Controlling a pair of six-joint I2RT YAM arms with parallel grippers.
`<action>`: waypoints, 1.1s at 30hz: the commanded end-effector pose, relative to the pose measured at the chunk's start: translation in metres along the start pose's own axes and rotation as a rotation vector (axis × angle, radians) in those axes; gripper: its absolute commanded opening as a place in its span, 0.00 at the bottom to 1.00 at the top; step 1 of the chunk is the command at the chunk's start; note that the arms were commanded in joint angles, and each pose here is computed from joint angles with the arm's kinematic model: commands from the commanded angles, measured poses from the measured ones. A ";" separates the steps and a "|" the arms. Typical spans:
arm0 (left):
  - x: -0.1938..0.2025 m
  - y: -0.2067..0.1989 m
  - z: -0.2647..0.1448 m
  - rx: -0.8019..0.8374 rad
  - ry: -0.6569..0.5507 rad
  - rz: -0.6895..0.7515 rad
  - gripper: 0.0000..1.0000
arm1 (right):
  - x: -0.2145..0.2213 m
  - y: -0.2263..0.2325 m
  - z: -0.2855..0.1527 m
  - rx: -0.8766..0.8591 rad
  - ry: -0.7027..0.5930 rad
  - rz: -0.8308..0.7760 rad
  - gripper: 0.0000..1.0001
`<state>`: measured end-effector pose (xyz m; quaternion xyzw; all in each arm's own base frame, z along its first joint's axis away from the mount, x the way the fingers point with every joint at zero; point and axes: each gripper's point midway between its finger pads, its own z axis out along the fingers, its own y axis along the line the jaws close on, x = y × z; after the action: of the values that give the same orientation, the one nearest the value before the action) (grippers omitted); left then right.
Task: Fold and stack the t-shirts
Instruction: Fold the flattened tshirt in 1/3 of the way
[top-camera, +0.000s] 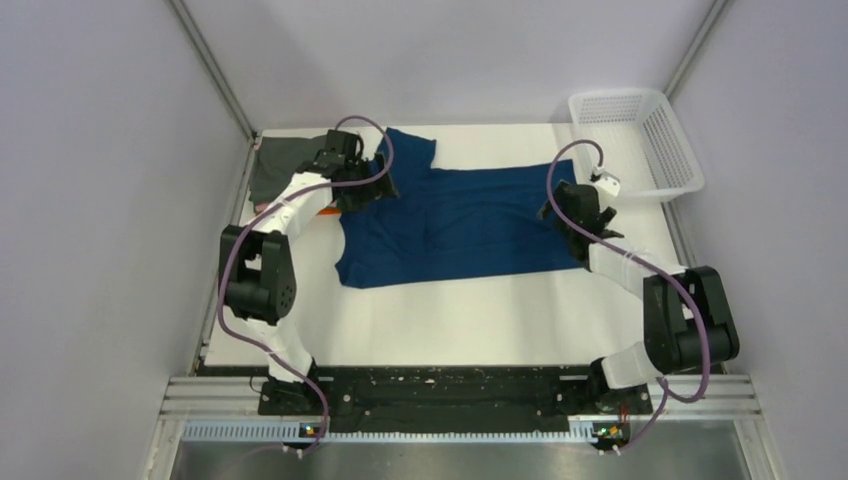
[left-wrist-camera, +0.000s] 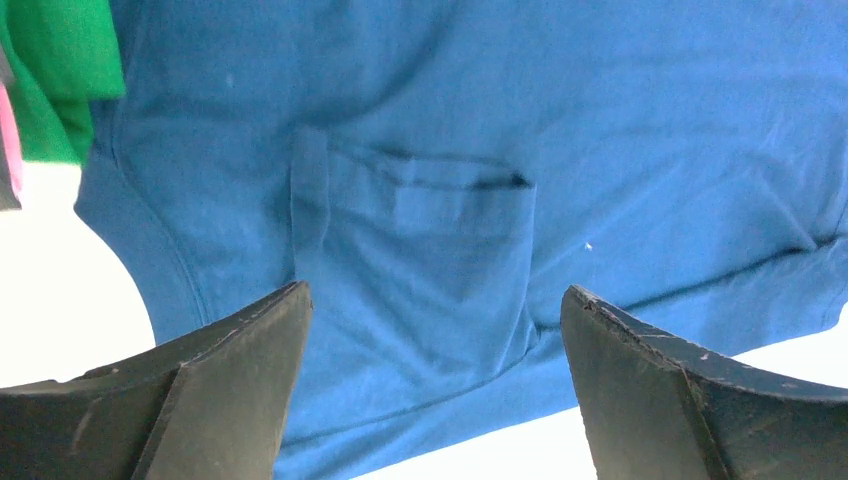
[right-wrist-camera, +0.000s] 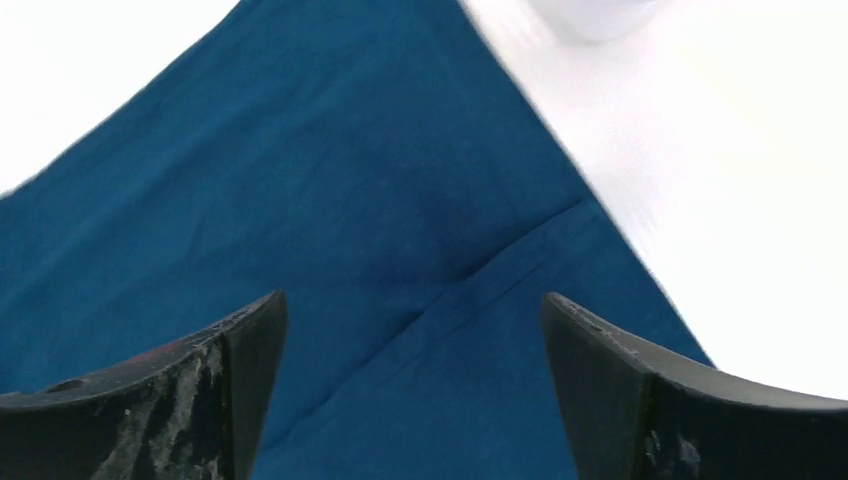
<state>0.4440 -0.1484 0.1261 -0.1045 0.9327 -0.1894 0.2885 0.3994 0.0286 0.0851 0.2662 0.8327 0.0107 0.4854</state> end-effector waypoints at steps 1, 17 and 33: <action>0.024 -0.021 -0.026 0.087 0.003 -0.006 0.99 | 0.008 0.047 -0.032 -0.179 0.042 -0.058 0.98; 0.165 0.024 0.008 0.065 0.236 -0.129 0.99 | 0.136 0.021 -0.044 -0.173 0.422 -0.098 0.99; 0.286 0.083 -0.077 -0.080 0.245 -0.256 0.99 | 0.198 -0.068 -0.171 -0.064 0.718 0.066 0.99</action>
<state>0.2210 -0.1690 0.0432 -0.1487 0.9232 -0.2791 0.2185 0.2411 0.1126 0.0378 0.2195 0.9037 0.1870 0.3165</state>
